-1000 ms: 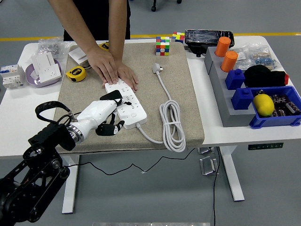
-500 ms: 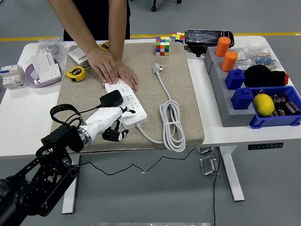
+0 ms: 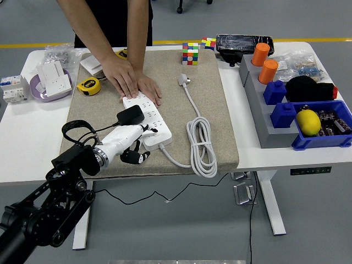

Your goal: Pick up the plug,place it near the board,insert it into the board,press the button

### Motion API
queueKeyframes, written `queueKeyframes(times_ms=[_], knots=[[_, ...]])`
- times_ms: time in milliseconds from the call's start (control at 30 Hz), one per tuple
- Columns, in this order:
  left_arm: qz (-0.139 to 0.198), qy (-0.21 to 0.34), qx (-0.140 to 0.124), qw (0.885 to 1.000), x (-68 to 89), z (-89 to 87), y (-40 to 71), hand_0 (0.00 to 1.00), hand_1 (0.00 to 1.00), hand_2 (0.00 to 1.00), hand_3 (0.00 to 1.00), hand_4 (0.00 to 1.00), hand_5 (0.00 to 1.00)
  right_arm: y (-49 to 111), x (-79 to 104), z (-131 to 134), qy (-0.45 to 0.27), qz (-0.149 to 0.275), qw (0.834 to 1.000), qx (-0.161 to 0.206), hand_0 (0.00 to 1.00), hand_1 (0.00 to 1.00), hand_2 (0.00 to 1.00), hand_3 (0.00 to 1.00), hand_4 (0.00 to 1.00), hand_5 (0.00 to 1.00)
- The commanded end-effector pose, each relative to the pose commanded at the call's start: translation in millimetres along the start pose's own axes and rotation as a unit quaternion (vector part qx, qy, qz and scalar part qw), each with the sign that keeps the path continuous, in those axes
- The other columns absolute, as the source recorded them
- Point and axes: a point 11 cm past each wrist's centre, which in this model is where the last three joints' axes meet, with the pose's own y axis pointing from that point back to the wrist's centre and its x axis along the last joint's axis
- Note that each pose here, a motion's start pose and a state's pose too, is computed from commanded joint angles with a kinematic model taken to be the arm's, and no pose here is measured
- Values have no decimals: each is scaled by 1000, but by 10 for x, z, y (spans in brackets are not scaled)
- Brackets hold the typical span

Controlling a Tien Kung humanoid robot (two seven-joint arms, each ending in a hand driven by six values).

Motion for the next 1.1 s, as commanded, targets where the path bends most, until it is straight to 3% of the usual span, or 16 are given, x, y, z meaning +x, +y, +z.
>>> queueKeyframes(times_ms=[467, 1100], knots=[[-9, 4, 14, 1000, -86, -105, -33, 164, 11, 141, 825, 666, 2, -3, 13, 18, 2, 2, 1000, -2, 882, 828, 807, 830, 998, 998], [-23, 0, 17, 1000, -134, -112, -75, 165, 11, 141, 803, 667, 2, -1, 8, 6, 0, 1, 1000, -1, 883, 828, 807, 830, 998, 998]])
